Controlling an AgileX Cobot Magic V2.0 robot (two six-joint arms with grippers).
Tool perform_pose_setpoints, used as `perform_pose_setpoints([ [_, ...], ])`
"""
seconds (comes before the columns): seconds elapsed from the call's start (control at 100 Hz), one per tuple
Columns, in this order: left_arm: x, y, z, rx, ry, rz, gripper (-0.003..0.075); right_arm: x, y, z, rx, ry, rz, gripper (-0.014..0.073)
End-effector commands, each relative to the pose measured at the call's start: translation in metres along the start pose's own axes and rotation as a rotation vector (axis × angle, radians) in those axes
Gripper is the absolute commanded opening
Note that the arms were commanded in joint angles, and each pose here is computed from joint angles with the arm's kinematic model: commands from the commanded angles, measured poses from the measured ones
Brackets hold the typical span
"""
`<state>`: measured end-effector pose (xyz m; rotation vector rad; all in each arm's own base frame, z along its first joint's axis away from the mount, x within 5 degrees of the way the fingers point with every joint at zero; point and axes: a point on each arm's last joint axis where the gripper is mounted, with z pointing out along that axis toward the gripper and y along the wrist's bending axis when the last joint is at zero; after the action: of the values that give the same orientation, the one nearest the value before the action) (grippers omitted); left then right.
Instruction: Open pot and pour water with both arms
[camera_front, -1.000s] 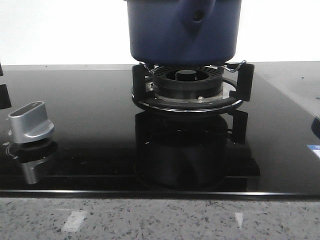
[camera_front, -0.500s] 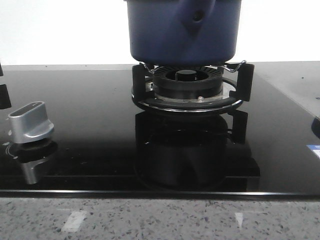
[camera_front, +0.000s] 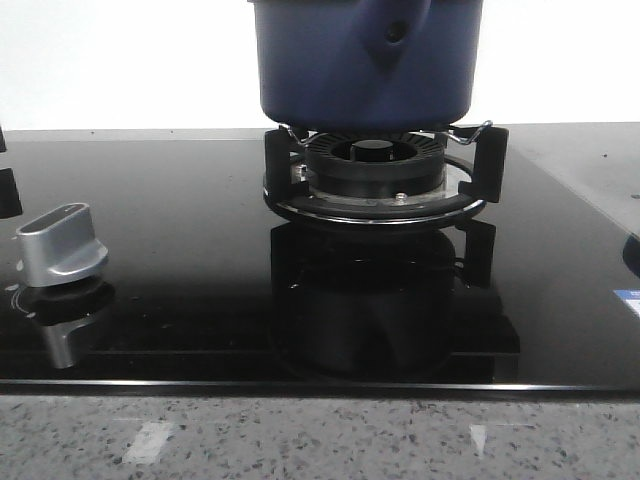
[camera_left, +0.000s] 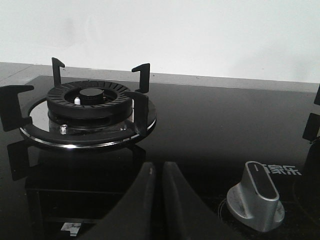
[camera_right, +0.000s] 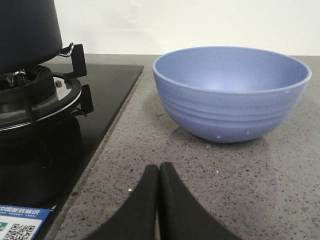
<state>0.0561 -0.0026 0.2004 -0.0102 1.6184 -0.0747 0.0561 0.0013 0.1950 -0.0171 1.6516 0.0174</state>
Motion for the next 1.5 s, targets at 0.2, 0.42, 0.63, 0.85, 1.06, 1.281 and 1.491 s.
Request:
perform_pose_setpoints([
  [0.2,-0.001,0.001,-0.001,-0.001,-0.101,-0.011,-0.002,-0.003,0.0,-0.001,-0.004,-0.115,0.058,-0.0047],
  [0.42,-0.003,0.001,-0.001,0.0,-0.123,-0.013,-0.002,-0.007,0.0,-0.001,-0.009,-0.161,0.143,-0.0047],
  [0.63,-0.004,0.001,-0.001,0.016,-0.143,-0.268,-0.002,-0.009,-0.001,-0.002,-0.018,-0.181,0.294,-0.0047],
  [0.85,-0.008,0.003,-0.002,0.024,-0.18,-0.588,-0.002,-0.01,-0.001,-0.002,-0.044,-0.179,0.652,-0.0047],
  [1.06,-0.028,0.001,-0.007,0.061,-0.218,-0.666,-0.002,-0.033,0.004,-0.008,-0.097,-0.176,0.604,-0.0047],
  [1.281,-0.084,-0.013,-0.014,0.135,-0.141,-0.484,-0.002,-0.083,0.011,-0.016,-0.126,-0.056,0.332,-0.0046],
  [1.491,-0.147,-0.027,0.004,0.21,0.036,-0.289,-0.002,-0.134,0.012,-0.003,-0.114,0.179,0.182,-0.0047],
])
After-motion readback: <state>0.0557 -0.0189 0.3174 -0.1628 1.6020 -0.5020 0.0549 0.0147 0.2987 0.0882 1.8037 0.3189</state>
